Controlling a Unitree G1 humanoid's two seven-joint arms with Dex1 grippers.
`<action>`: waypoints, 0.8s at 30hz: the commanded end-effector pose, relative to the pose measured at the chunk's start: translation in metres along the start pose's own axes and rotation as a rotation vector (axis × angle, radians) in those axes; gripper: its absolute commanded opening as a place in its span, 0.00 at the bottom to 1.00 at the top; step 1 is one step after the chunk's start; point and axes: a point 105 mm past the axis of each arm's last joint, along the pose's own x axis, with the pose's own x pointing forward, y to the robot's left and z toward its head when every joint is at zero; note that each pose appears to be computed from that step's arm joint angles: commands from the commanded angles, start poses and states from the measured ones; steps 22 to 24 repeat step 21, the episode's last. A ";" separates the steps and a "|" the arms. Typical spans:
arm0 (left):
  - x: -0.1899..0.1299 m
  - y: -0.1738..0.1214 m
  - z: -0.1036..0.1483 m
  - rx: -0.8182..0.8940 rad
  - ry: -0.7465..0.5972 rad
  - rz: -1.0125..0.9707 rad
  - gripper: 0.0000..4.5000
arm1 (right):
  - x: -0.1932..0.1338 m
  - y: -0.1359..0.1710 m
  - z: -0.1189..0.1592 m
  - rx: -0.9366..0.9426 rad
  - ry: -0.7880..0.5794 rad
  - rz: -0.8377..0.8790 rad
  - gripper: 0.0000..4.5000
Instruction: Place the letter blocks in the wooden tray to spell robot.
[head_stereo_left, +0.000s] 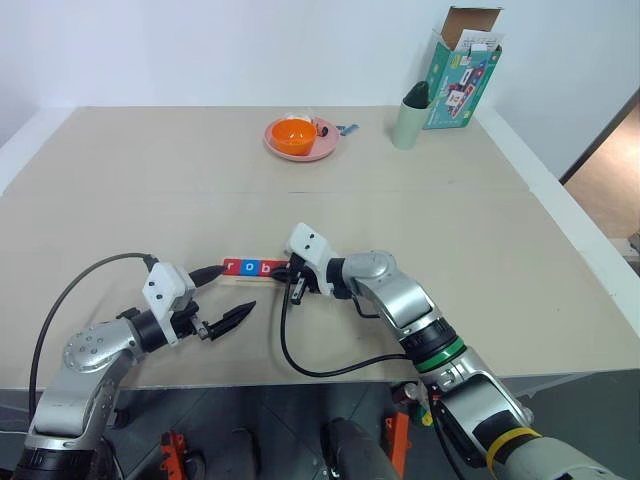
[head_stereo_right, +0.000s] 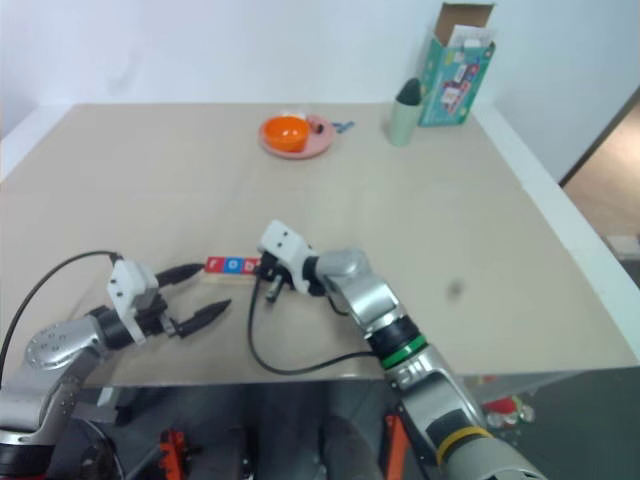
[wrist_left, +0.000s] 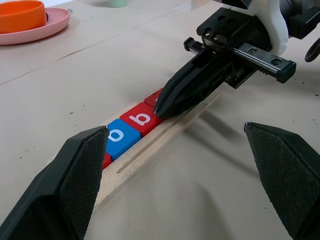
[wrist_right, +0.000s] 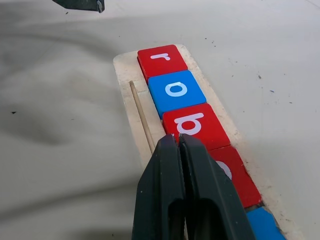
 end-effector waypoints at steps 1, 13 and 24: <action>-0.001 0.004 0.012 0.021 -0.042 0.022 1.00 | -0.016 -0.002 0.039 -0.038 -0.138 -0.002 0.01; -0.005 0.012 0.009 -0.017 0.001 0.038 1.00 | -0.105 -0.014 0.022 0.123 -0.274 0.033 0.89; -0.022 0.047 0.007 0.041 0.083 0.144 1.00 | -0.154 -0.050 -0.021 0.106 -0.179 -0.132 0.99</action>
